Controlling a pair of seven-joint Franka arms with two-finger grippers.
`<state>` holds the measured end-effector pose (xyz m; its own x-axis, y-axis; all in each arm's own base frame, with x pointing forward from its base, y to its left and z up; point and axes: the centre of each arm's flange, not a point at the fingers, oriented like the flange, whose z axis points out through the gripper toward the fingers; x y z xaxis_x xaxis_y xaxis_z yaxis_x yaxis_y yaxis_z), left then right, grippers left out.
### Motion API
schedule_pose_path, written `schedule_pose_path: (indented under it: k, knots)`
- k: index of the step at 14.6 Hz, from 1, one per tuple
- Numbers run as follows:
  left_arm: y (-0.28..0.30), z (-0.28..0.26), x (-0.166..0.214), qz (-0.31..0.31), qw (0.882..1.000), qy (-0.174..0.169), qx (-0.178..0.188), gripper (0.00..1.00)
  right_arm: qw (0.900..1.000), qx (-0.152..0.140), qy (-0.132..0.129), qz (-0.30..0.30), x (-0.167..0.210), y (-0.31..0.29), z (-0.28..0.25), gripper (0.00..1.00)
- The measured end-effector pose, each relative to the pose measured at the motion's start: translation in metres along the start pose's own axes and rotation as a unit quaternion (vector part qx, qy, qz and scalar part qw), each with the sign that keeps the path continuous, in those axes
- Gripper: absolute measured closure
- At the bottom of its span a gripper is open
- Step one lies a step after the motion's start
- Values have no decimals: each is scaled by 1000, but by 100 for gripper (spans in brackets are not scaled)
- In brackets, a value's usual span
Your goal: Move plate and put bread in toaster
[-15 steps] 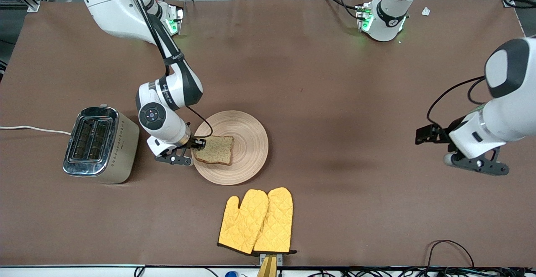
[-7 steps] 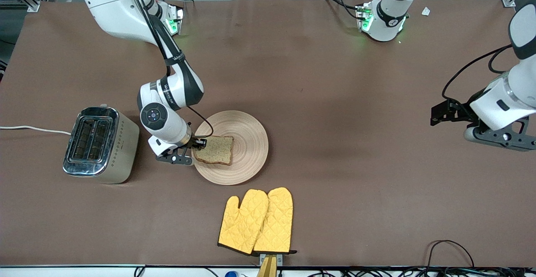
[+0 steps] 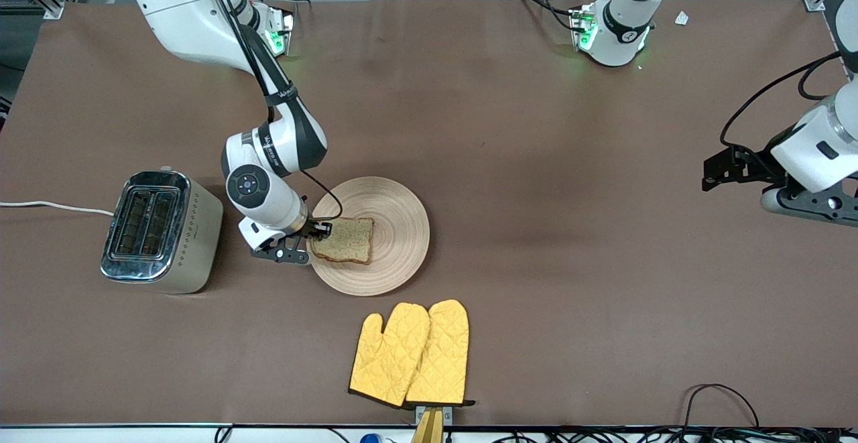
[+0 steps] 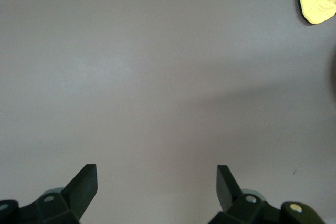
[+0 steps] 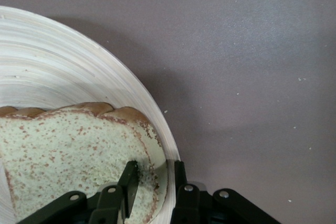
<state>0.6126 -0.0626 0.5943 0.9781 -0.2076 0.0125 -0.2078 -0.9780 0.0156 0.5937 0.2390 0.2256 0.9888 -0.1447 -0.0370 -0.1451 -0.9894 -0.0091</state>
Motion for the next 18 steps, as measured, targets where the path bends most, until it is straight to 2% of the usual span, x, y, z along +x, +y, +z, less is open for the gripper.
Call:
schedule_pose_path:
  k: [2, 4, 5, 6, 7, 14, 18]
  knots:
    - [3, -8, -7, -2, 1000, 3, 10, 0, 1000, 0, 1, 0, 0, -1, 0, 66]
    - [9, -13, -18, -1, 1000, 1, 18, 0, 1000, 2, 2, 0, -1, -3, 0, 81]
    - [10, -13, -24, -2, 1000, -1, 20, 0, 1000, 2, 2, -1, -1, -3, 0, 81]
    - [11, -13, -30, -2, 1000, -4, 22, 0, 1000, 2, 2, -2, -2, -4, 0, 87]
    - [12, -13, -35, -2, 1000, -5, 23, 0, 1000, 2, 2, -2, -2, -5, 0, 96]
    - [11, -23, -45, -5, 1000, 4, 26, 0, 1000, 2, 3, 3, -3, -9, -1, 97]
    - [11, -22, -45, -5, 1000, 4, 26, 0, 1000, -6, -15, 10, 5, -13, -22, 97]
